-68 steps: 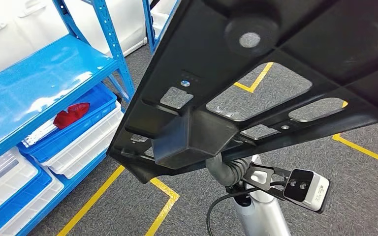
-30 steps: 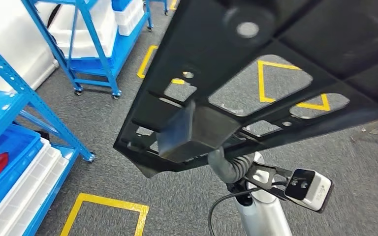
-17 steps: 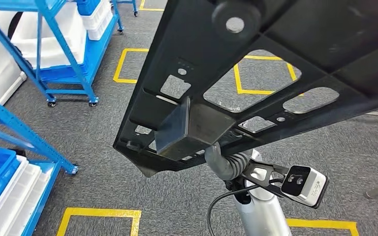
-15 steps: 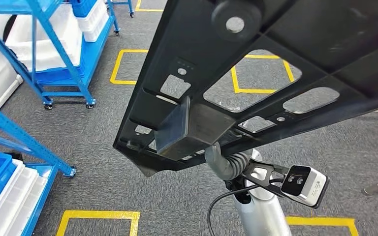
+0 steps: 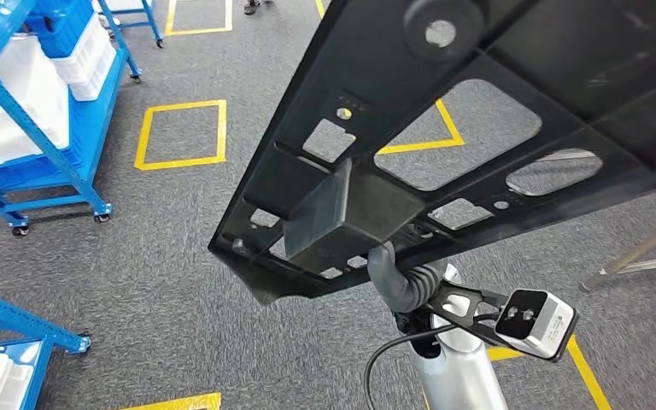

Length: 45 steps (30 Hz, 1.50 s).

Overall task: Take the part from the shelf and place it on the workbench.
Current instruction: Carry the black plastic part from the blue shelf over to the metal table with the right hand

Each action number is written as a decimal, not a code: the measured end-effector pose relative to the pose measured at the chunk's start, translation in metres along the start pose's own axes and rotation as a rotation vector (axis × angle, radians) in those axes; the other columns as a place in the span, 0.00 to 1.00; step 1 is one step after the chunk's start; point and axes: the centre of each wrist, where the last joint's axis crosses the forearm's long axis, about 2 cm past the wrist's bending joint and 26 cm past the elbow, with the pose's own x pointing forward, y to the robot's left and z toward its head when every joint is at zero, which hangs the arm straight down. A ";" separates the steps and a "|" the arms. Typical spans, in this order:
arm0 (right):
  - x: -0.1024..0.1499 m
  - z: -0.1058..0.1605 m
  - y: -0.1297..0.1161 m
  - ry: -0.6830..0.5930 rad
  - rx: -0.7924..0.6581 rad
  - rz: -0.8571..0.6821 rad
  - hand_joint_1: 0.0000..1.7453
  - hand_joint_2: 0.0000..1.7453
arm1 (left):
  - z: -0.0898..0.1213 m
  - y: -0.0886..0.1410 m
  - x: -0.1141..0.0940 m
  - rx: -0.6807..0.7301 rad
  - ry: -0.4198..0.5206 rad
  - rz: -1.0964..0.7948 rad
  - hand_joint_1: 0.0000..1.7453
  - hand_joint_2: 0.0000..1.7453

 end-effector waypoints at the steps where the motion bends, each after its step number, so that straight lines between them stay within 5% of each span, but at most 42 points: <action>1: 0.000 0.001 -0.001 0.000 -0.002 0.002 1.00 1.00 | 0.000 0.000 0.001 -0.001 -0.002 0.000 0.00 1.00; 45: -0.007 0.002 -0.009 0.016 -0.010 -0.022 1.00 1.00 | 0.000 0.000 0.001 -0.009 0.011 0.001 0.00 1.00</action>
